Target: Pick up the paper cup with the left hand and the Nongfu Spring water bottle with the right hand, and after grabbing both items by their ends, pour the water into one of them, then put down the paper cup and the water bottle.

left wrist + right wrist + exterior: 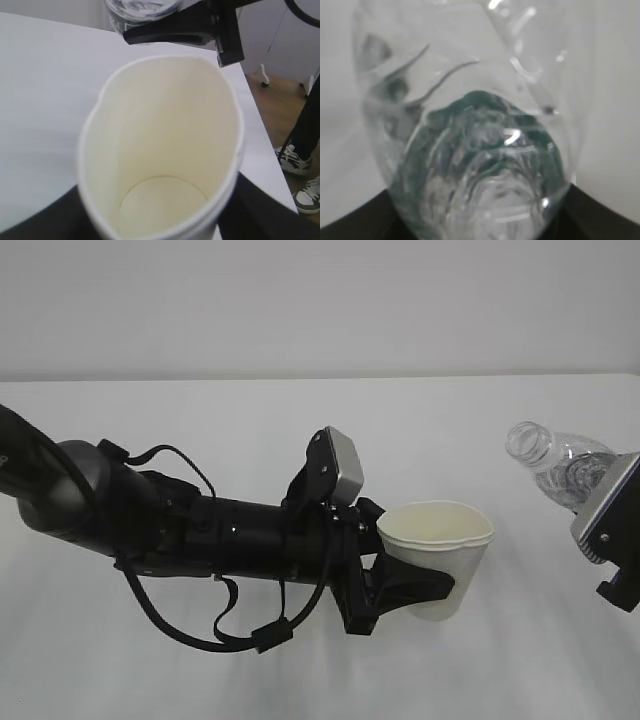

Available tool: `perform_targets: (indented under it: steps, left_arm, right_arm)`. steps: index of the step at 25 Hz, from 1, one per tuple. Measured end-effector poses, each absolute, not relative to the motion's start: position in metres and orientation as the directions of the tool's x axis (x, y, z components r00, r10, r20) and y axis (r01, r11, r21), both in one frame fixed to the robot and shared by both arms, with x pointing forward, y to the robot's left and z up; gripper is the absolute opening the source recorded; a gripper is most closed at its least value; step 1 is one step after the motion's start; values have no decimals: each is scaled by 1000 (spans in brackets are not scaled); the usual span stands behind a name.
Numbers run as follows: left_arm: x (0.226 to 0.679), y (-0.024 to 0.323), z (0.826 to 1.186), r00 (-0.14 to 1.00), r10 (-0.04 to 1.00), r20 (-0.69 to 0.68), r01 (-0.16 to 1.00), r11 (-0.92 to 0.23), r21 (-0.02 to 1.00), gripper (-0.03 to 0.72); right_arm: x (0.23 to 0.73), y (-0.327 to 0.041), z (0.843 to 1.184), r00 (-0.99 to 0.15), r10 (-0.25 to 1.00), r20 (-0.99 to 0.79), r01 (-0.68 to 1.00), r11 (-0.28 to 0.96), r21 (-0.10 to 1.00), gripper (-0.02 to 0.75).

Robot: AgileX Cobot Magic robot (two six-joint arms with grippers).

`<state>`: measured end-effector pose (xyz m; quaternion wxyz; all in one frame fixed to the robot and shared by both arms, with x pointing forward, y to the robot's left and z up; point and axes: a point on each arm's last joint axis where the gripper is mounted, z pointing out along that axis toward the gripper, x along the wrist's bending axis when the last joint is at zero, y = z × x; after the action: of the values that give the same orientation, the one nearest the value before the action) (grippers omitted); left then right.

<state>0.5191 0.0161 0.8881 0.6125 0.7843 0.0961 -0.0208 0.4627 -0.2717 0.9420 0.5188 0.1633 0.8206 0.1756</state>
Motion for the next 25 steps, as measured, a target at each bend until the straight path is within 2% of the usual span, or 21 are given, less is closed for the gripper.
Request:
perform_targets:
  steps: [11, 25]
  left_arm:
    - [521, 15, 890, 981, 128, -145, 171, -223, 960, 420]
    - [516, 9, 891, 983, 110, -145, 166, -224, 960, 419]
  right_arm:
    - [465, -271, 948, -355, 386, -852, 23, 914, 405, 428]
    - [465, -270, 949, -352, 295, -888, -26, 946, 324, 428]
